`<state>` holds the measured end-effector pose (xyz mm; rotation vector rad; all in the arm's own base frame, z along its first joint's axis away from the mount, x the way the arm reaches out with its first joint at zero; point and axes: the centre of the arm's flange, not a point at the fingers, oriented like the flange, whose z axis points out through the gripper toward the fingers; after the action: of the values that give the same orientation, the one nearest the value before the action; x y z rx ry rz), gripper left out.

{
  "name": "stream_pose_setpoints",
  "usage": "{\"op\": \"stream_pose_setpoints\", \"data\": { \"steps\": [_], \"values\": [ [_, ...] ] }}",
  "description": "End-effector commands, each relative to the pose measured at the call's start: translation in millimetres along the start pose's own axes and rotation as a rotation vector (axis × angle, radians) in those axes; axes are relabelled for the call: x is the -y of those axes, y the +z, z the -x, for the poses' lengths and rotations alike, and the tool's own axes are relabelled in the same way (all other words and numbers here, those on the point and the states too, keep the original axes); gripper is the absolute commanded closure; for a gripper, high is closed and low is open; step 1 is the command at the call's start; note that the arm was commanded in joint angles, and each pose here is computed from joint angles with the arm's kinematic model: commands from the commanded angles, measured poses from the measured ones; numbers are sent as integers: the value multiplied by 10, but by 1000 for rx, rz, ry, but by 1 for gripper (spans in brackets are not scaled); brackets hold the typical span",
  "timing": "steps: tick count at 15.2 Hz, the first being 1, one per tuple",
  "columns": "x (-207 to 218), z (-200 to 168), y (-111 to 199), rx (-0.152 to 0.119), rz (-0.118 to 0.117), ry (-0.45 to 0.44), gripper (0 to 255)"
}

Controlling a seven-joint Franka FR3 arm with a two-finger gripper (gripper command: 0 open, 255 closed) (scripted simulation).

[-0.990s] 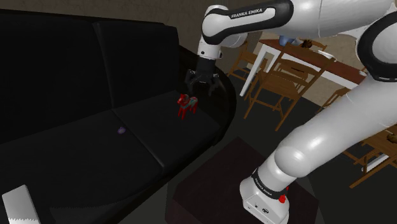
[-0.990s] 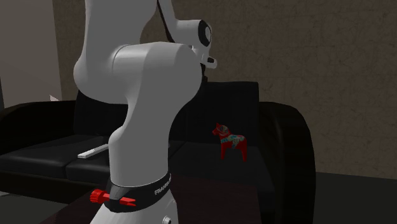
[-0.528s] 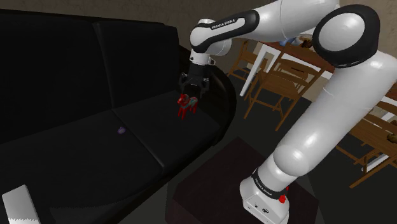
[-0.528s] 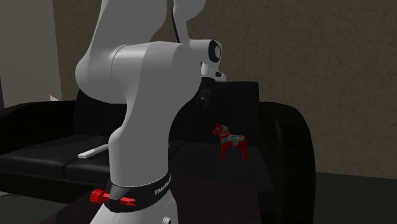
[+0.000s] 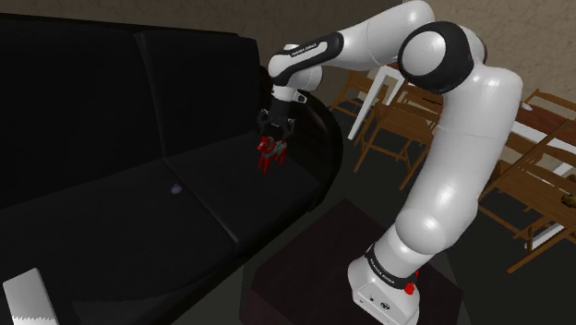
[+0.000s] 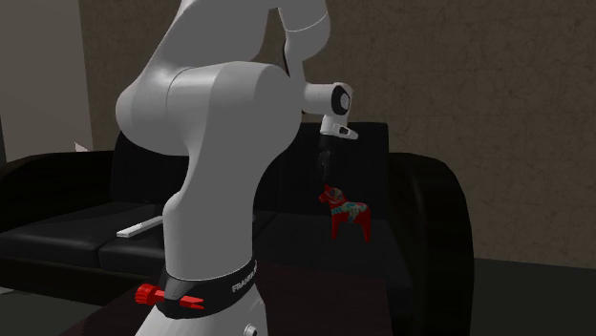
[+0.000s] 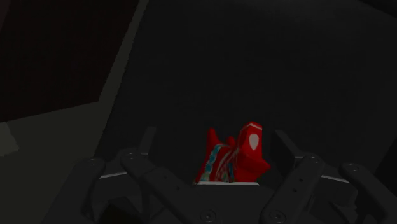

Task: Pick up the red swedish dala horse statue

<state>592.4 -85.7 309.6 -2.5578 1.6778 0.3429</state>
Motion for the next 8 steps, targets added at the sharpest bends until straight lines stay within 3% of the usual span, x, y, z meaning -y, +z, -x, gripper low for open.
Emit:
{"op": "stream_pose_setpoints", "data": {
  "steps": [1, 8],
  "values": [
    [51, -239, 91, 0, -10, 73, 0],
    [117, -1016, 409, 3, -43, 301, 0]
  ]
}}
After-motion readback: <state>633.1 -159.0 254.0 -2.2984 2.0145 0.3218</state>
